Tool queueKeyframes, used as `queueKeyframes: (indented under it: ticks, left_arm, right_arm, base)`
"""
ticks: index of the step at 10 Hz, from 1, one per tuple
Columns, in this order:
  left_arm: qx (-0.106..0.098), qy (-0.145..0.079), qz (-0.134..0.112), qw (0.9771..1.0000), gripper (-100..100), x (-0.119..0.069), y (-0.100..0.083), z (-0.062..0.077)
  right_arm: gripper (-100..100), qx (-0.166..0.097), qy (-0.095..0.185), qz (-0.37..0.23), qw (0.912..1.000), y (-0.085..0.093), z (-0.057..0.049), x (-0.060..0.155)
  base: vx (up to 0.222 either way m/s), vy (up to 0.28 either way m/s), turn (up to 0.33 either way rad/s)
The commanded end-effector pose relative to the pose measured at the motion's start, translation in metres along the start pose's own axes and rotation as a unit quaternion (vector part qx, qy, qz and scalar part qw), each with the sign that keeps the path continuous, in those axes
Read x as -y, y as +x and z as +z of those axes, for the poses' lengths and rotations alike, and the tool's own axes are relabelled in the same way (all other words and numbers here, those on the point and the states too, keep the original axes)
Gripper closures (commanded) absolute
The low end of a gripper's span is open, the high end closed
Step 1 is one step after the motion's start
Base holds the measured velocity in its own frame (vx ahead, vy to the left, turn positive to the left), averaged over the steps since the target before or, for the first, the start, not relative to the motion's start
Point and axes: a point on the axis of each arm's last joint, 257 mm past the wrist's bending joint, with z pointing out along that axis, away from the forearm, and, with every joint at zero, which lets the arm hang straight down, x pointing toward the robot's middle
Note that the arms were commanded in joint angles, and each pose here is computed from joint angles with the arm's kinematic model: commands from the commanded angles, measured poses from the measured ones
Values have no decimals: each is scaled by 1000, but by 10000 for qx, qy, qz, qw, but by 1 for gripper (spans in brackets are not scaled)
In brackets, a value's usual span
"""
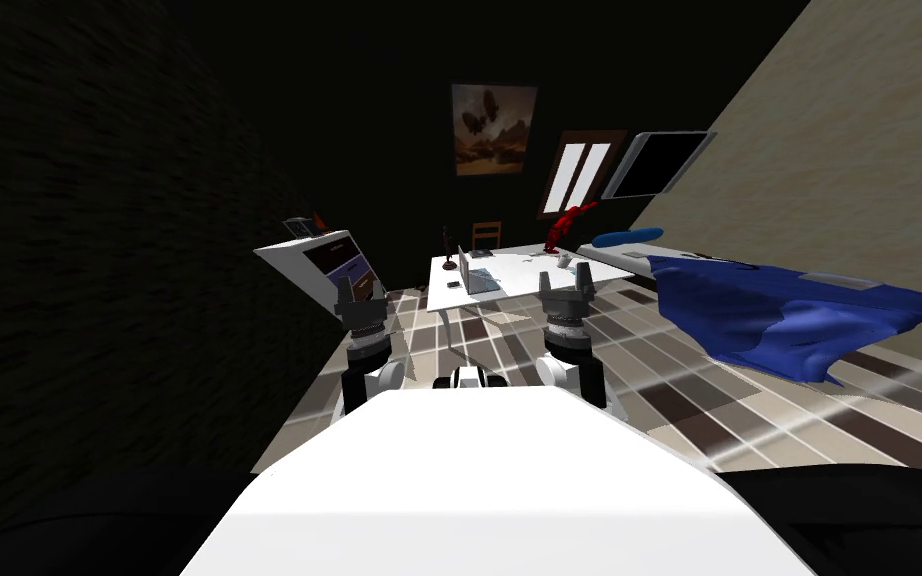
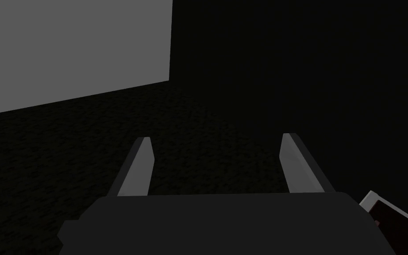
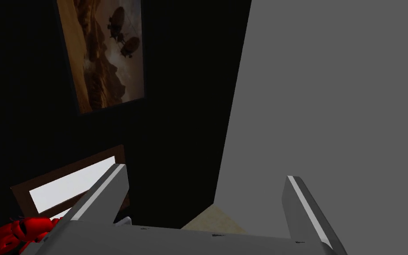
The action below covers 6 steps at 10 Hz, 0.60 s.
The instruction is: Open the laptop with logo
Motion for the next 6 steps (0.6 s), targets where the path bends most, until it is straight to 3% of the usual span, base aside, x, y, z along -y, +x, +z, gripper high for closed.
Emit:
queueKeyframes:
  ticks: [1, 6]
  left_arm:
    - [0, 0, 0, 10000, 0, 0, 0, 0]
    - [0, 0, 0, 10000, 0, 0, 0, 0]
  right_arm:
    - [-100, 78, -94, 390, 9992, -1, 4, -1]
    - [-100, 240, -335, 1370, 9897, -1, 17, 0]
  base:
    - [8, 3, 45]
    - [9, 4, 60]
